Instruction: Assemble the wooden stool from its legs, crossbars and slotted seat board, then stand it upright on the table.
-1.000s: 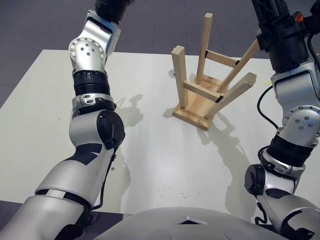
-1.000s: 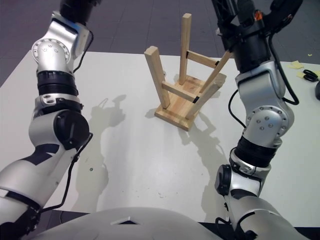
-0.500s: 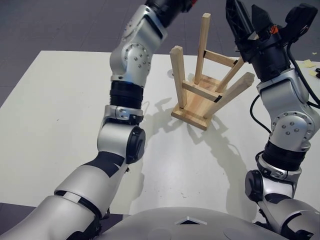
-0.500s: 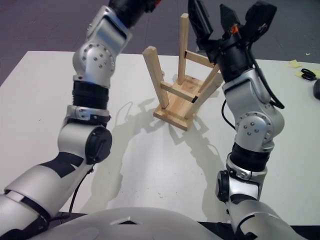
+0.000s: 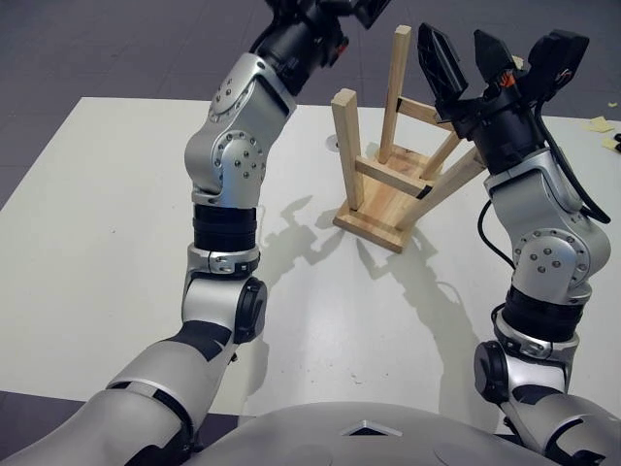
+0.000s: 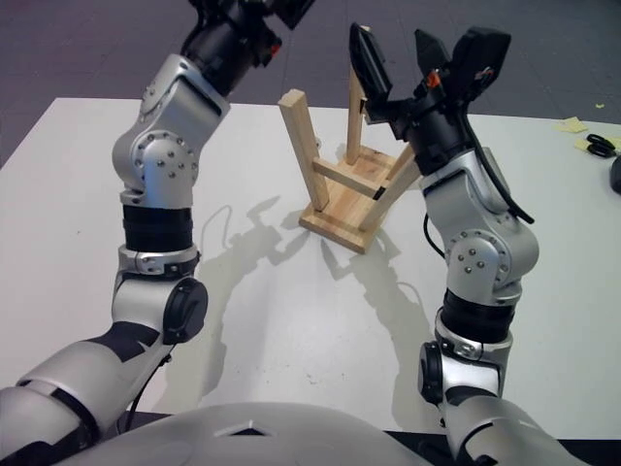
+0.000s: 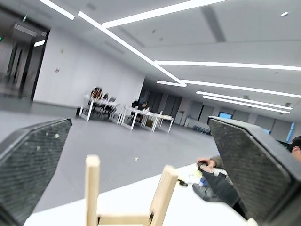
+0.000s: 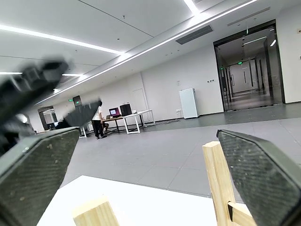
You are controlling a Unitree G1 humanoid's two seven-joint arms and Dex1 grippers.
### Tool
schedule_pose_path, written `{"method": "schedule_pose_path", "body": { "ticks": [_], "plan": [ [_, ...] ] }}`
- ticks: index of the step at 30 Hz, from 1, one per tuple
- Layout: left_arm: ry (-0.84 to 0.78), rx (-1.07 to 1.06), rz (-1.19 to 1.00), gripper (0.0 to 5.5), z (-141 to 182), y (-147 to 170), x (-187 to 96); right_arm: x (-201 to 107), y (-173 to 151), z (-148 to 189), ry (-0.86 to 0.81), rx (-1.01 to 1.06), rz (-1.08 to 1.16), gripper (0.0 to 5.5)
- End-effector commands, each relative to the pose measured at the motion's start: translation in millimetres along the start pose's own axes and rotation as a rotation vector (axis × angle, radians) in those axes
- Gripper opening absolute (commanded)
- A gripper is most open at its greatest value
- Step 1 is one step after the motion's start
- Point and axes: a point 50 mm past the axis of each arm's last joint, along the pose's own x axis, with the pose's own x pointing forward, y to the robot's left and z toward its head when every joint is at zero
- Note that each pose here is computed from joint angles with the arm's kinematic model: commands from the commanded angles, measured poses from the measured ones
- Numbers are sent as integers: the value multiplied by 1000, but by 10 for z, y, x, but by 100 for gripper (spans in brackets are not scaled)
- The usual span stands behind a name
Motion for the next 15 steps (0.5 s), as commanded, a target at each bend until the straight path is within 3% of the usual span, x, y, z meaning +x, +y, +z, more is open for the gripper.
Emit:
{"method": "schedule_pose_path", "body": {
  "ticks": [1, 12, 15],
  "plan": [
    [26, 25, 25, 538, -54, 47, 15, -22, -15, 20, -15, -6, -16, 540],
    [-55, 76, -38, 538, 190, -9, 274, 3, -19, 40, -29, 3, -13, 540],
    [-8, 40, -63, 538, 47, 11, 291, 4, -18, 39, -27, 10, -12, 540]
  ]
}}
